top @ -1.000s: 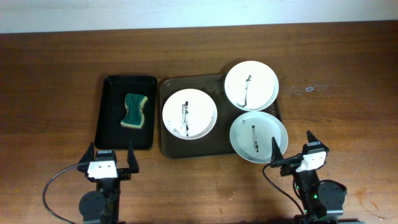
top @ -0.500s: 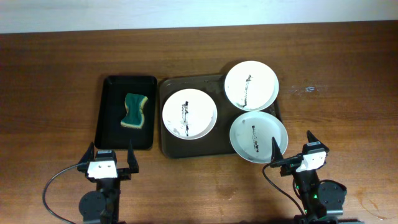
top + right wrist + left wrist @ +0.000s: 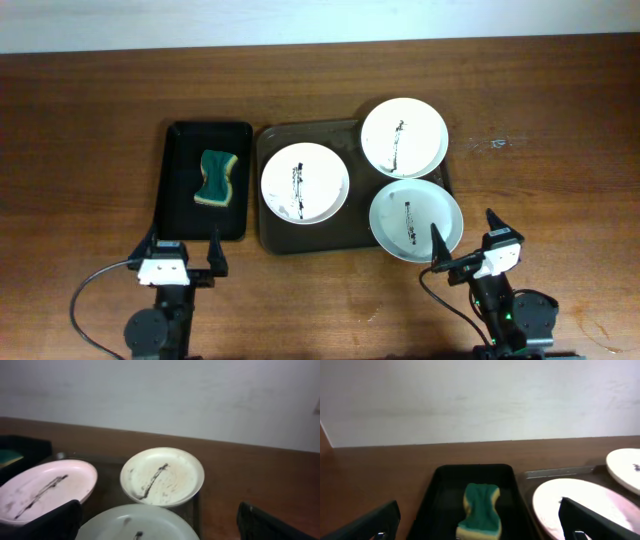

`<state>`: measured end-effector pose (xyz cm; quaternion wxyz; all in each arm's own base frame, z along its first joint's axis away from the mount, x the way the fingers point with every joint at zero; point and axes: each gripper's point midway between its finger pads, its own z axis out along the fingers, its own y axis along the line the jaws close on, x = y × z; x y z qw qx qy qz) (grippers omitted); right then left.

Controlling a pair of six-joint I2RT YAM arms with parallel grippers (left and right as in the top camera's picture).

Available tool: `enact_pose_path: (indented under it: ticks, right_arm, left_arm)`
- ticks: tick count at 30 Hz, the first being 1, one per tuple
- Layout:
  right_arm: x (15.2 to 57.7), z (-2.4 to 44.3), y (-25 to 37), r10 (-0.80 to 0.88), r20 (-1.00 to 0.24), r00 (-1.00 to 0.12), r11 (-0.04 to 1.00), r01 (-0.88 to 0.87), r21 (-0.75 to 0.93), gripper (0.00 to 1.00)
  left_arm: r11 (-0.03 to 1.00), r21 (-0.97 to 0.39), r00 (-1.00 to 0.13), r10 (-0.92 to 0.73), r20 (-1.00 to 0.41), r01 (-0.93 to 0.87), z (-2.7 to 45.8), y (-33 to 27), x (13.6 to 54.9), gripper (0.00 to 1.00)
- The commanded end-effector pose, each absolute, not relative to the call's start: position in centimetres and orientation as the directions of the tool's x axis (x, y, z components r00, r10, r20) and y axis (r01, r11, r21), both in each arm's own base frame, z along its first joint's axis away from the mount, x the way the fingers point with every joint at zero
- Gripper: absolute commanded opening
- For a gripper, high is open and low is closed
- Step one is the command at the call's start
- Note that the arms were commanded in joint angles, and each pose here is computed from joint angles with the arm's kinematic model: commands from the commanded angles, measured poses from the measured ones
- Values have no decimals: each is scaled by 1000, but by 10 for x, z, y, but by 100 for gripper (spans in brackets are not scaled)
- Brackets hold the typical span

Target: Clean dirty plates on tray and stack at the side

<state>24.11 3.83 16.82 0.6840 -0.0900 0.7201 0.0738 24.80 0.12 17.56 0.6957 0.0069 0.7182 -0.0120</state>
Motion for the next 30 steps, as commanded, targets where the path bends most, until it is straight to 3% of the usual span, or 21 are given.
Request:
enact_pose_path:
  ticks: [1, 5, 9, 13, 15, 17, 22, 25, 26, 28, 30]
  right_arm:
    - [232, 215, 46, -28, -999, 15, 962, -271, -31, 99]
    - [231, 261, 46, -28, -999, -32, 963, -271, -18, 99]
    - [247, 290, 46, -23, -984, -178, 963, -268, 26, 99]
    - [270, 293, 46, -14, -913, -407, 962, -254, 98, 99]
    - [285, 291, 54, -14, -816, -578, 947, -270, 175, 99]
    - [298, 290, 66, -12, -736, -677, 920, -296, 256, 99]
    - [360, 260, 104, -9, -642, -766, 791, -398, 464, 100]
    - [394, 201, 115, 53, -504, -862, 835, -238, 495, 68]
    - [403, 183, 123, 89, -466, -881, 855, -172, 489, 63]
    - [413, 159, 140, 114, -432, -894, 882, -109, 458, 59]
    - [419, 133, 162, 102, -423, -900, 922, -74, 381, 56]
  left_arm:
    - [995, -88, -46, -86, -995, 39, 210, -1, 253, 99]
    - [995, -99, -150, -94, -984, 30, 257, 2, 283, 99]
    - [993, -119, -407, -106, -907, 5, 276, 4, 322, 99]
    - [991, -134, -600, -122, -790, -24, 279, 7, 348, 99]
    - [994, -110, -709, -87, -700, -12, 273, 7, 358, 100]
    - [993, -118, -779, -93, -620, -24, 268, 7, 357, 99]
    - [987, -158, -843, -98, -528, -16, 254, 1, 363, 99]
    - [989, -146, -827, -103, -552, -25, 251, 5, 380, 99]
    - [986, -127, -828, -164, -536, -113, 244, 16, 384, 99]
    - [961, -82, -824, -270, -498, -265, 225, 36, 389, 98]
    - [952, -66, -843, -296, -450, -299, 195, 40, 403, 96]
